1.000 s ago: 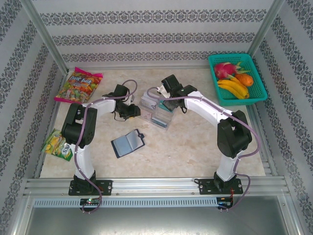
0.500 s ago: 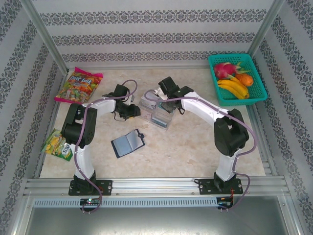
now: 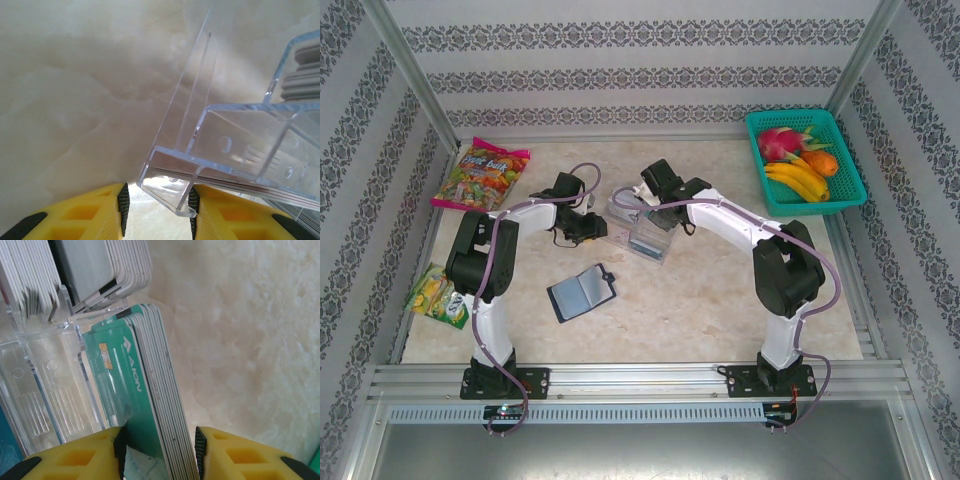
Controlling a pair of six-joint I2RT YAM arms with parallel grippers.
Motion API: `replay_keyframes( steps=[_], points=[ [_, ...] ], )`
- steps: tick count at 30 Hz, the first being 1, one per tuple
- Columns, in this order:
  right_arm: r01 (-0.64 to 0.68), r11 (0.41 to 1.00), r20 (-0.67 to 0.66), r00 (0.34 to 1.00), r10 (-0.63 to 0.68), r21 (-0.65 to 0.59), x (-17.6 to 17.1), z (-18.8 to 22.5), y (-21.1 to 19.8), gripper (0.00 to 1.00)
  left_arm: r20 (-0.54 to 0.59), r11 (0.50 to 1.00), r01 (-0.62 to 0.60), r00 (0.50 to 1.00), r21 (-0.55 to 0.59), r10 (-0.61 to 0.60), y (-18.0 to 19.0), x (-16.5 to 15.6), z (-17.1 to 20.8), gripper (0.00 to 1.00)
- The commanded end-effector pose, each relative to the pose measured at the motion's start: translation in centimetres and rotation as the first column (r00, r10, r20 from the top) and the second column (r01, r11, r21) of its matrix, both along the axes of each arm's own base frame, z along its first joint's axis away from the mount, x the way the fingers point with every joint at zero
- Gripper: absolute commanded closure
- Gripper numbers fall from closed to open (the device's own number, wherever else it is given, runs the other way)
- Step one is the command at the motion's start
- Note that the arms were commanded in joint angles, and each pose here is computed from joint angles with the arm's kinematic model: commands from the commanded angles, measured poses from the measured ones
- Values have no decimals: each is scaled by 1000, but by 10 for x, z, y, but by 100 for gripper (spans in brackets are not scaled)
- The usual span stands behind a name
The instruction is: Put the credit cards into the card holder
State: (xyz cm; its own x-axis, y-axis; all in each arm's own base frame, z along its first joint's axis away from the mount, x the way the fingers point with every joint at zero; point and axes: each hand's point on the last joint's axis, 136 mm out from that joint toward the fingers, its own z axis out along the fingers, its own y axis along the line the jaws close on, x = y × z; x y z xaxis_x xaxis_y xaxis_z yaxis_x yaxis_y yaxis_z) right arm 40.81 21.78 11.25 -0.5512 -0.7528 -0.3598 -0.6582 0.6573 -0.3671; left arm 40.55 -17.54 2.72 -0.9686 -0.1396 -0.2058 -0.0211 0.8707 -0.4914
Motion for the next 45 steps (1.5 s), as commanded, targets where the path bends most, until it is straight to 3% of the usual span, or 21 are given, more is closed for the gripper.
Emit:
replay_keyframes(
  steps=[1,27,33,39,43,45],
  points=[
    [20,1000,59,998,-20,3,8,20,-4,58,4,999,3,1000,49,-4,9,-6,-3,60],
    [34,995,59,997,-40,97,11,36,-3,57,11,999,2,1000,45,-2,8,-4,2,60],
    [32,993,57,998,-39,112,10,38,-2,63,12,999,4,1000,48,-4,8,-4,3,60],
    [46,991,40,998,-51,125,11,37,-6,80,15,999,4,1000,45,-5,8,-2,5,60],
    [47,990,36,998,-52,136,11,37,-6,80,16,999,4,1000,48,-5,8,-3,5,60],
    [45,989,32,998,-49,141,11,36,-5,71,14,999,5,1000,47,-6,8,-3,4,60]
  ],
)
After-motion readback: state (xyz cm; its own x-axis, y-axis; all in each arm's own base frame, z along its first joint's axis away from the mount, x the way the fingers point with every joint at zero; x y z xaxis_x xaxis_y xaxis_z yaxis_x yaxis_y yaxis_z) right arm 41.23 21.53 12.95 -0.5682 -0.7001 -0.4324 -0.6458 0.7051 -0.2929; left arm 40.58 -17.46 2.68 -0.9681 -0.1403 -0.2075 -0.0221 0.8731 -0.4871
